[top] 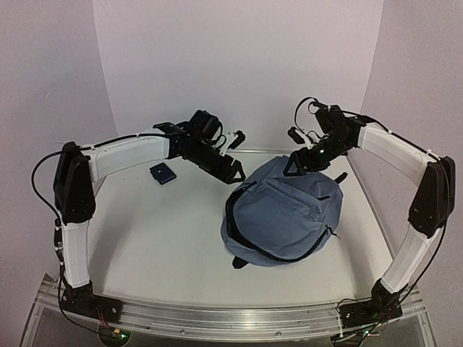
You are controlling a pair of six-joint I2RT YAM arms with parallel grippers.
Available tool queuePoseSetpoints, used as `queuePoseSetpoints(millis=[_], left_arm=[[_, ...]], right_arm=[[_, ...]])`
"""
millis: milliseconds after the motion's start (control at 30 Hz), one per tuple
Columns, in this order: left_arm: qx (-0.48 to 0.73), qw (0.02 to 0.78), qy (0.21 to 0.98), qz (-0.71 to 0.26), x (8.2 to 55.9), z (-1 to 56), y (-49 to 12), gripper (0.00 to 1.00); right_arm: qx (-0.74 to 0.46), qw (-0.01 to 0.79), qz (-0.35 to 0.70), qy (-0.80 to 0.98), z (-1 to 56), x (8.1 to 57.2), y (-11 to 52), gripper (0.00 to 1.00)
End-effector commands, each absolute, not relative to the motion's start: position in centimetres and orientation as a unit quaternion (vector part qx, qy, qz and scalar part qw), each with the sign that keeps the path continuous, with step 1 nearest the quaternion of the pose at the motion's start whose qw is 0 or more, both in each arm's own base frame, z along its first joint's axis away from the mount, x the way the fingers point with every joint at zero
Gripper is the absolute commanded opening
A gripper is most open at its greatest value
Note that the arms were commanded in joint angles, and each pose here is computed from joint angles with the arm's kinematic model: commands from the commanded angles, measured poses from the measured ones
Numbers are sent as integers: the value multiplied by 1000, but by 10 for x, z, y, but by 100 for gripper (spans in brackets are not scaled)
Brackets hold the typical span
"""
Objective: Pack the student bag
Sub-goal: Zip the student bag at the center of the board.
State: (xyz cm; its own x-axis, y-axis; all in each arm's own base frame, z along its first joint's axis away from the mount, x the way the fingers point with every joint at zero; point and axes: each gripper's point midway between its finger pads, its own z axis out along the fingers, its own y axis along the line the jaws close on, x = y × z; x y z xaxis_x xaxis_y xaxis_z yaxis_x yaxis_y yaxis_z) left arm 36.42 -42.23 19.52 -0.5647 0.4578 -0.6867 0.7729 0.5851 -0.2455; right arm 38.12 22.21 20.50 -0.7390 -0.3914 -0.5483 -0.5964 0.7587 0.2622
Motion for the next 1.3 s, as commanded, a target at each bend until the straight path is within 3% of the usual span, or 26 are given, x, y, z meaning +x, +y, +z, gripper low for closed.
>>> queuePoseSetpoints(millis=[0, 233, 900, 1267], left_arm=[[414, 298, 830, -227, 379, 199, -426, 71], [431, 266, 830, -233, 395, 172, -450, 65], [417, 264, 820, -288, 414, 155, -475, 45], [416, 267, 817, -296, 420, 148, -483, 41]], right_arm=[[-270, 282, 235, 890, 239, 376, 216, 82], [-266, 283, 246, 888, 242, 373, 213, 82], [-262, 266, 257, 891, 231, 371, 217, 83], [-261, 264, 257, 892, 229, 371, 216, 83]])
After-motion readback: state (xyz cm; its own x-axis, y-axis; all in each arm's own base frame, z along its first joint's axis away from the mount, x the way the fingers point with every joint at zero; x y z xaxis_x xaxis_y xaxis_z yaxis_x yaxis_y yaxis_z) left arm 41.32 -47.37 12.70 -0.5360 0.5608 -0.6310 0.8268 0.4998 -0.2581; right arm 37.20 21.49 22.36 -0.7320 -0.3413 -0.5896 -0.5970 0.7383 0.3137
